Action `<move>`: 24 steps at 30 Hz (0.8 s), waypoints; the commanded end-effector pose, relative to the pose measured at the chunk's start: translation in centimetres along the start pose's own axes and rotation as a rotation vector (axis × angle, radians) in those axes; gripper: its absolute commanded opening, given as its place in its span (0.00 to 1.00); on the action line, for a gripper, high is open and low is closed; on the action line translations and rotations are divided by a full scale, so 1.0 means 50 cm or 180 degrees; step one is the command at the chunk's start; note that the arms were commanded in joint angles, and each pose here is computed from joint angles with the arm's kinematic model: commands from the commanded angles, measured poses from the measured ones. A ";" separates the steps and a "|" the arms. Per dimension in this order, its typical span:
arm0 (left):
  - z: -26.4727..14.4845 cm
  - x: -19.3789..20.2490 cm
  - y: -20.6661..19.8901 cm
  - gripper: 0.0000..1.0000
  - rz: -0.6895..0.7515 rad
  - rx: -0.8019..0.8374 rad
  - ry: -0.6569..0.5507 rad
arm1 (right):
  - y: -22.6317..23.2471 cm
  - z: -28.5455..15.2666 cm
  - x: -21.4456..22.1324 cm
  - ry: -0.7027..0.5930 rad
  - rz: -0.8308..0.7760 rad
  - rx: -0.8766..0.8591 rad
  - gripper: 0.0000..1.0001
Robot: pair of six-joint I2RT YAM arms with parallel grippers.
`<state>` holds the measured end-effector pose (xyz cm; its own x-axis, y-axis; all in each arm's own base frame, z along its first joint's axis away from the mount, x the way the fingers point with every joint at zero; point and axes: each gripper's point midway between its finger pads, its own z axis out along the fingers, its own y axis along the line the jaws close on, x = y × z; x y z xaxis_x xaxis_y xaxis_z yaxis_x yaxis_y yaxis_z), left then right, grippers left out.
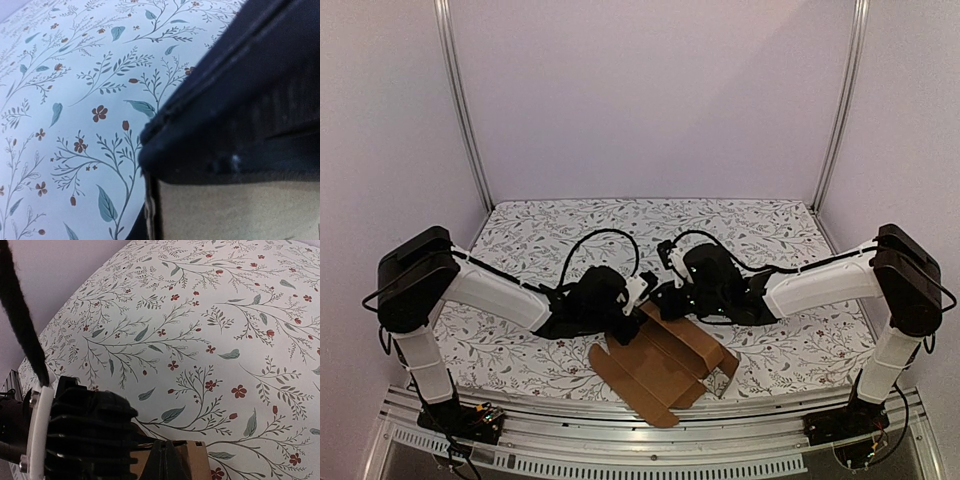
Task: Fold the paper box
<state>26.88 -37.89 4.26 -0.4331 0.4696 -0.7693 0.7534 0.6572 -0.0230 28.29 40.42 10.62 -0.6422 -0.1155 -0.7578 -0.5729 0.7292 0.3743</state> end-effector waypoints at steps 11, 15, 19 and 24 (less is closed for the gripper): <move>0.010 -0.001 0.009 0.17 -0.0060 -0.0130 -0.0229 | -0.031 0.011 0.069 0.0285 0.0136 0.0168 0.00; 0.012 -0.001 0.010 0.20 -0.0080 -0.0142 -0.0286 | -0.025 0.011 0.069 0.0293 0.0162 0.0124 0.00; 0.014 0.004 0.013 0.21 -0.0121 -0.0162 -0.0352 | -0.022 0.008 0.064 0.0277 0.0177 0.0098 0.00; 0.023 0.010 0.013 0.22 -0.0190 -0.0146 -0.0418 | -0.014 0.008 0.063 0.0280 0.0211 0.0042 0.00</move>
<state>27.88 -37.82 4.21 -0.4017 0.3724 -0.8366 0.7153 0.6980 -0.0327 28.24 40.47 10.63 -0.6732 -0.0695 -0.7362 -0.5374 0.7299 0.4225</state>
